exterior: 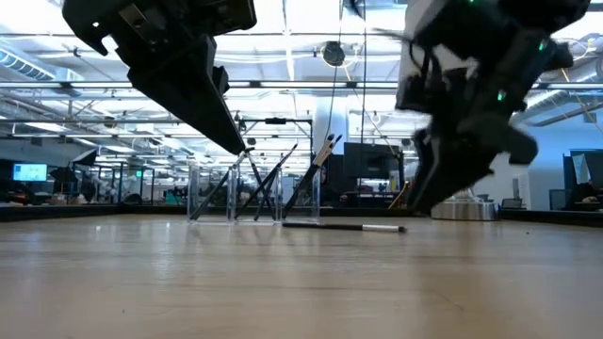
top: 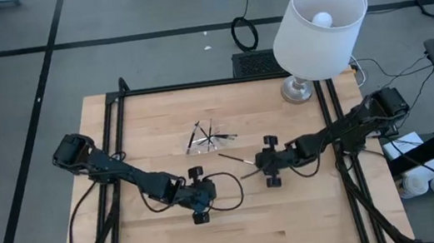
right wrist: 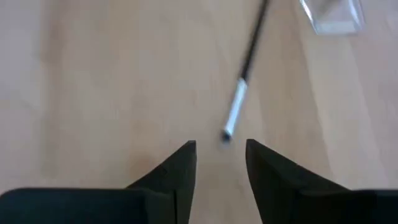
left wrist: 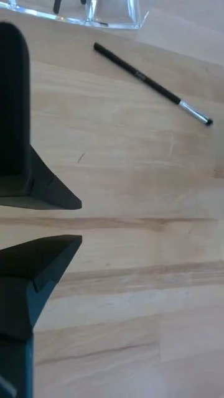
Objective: Put items in baskets/containers
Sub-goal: Put the black eyeshadow brush into the transparent organizer
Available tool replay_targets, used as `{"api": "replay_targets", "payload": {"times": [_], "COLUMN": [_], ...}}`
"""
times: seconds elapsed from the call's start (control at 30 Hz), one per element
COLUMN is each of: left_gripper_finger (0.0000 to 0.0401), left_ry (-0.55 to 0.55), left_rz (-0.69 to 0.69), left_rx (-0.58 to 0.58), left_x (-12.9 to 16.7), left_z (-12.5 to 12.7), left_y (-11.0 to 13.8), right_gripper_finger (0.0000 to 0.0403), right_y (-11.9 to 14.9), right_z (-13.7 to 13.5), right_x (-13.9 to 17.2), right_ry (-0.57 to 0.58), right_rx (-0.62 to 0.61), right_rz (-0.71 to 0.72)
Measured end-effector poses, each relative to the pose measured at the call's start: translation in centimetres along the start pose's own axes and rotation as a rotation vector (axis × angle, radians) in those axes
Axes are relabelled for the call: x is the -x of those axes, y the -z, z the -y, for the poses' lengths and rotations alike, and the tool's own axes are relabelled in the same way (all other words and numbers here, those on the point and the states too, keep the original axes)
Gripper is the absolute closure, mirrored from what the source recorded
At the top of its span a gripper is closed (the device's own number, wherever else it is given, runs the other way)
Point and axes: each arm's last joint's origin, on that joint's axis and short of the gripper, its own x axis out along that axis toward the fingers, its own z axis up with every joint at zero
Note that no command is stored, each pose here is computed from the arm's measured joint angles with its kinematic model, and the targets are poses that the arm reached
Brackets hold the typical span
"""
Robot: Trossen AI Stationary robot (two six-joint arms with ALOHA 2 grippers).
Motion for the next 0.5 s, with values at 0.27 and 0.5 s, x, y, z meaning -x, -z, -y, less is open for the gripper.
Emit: {"api": "replay_targets", "payload": {"times": [0.27,0.5], "left_gripper_finger": [0.0316,0.0316], "left_ry": [0.001,0.001], "left_rz": [0.0,0.0], "left_rx": [0.009,0.01], "left_x": [0.0,0.0], "left_z": [0.1,0.1], "left_y": [0.0,0.0], "right_gripper_finger": [0.0277,0.0276], "right_y": [2.5,2.8], "right_z": [3.5,4.5], "right_x": [-1.7,-2.2], "right_ry": [0.047,-0.128], "right_rx": [-0.063,-0.094], "right_rz": [-0.019,0.055]}}
